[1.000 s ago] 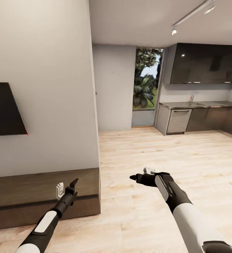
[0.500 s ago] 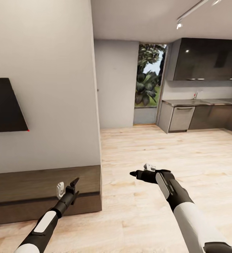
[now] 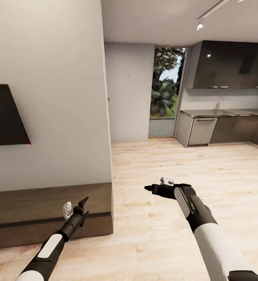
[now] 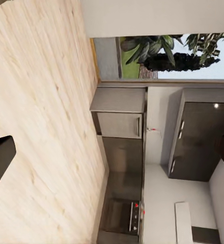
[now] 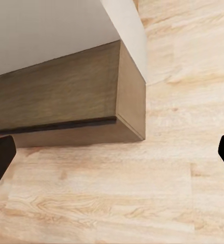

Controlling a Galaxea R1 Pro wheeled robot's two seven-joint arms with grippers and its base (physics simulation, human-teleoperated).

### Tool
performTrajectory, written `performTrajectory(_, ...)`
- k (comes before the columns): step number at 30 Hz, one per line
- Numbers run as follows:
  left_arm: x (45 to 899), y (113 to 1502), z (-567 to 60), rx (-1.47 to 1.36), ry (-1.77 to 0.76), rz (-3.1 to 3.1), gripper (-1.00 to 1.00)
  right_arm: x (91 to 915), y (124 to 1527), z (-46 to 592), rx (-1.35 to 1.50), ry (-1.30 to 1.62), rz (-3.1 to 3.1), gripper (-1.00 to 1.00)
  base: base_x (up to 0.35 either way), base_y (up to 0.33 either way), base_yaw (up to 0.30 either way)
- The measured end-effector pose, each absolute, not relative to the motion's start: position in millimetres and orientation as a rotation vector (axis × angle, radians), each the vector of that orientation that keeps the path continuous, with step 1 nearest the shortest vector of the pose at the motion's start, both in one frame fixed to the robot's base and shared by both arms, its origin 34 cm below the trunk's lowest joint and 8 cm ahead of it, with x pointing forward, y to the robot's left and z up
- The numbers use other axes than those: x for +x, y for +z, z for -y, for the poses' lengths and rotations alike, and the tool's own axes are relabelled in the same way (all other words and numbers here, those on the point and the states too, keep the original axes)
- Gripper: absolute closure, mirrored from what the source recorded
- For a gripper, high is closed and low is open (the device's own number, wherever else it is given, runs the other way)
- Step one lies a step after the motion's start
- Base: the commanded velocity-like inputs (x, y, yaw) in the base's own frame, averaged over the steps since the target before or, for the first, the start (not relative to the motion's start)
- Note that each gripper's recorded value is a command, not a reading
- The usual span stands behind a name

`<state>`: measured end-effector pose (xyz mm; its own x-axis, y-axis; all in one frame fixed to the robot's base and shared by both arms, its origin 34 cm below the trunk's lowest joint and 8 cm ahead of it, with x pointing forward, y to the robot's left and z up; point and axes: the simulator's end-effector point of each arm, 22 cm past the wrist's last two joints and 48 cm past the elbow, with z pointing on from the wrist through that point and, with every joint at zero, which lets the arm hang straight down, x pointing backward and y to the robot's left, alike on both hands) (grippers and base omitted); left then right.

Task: Place each of the two pumpkins and all three candles from the living room inside a cabinet in the living room (use any cabinet), then make sure every cabinet is closed, and position the cauldron so it is next to a table in the living room.

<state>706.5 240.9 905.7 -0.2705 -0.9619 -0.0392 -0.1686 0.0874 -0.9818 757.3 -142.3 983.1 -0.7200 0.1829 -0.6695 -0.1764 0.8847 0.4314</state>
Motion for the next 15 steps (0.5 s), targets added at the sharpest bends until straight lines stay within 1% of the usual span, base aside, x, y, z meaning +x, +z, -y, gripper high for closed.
performTrajectory(12,709.2,891.6,-240.2,-1.154,-1.261,-1.582,-1.0,764.3,986.8,140.0,-0.01,0.612,-2.265,-1.0,0.0,0.0,0.0)
performTrajectory(15,710.1,888.7,-249.7,-1.15,-1.247,-1.582,-1.0,764.8,983.2,139.6,-0.011,0.612,-2.265,-1.0,0.0,0.0,0.0)
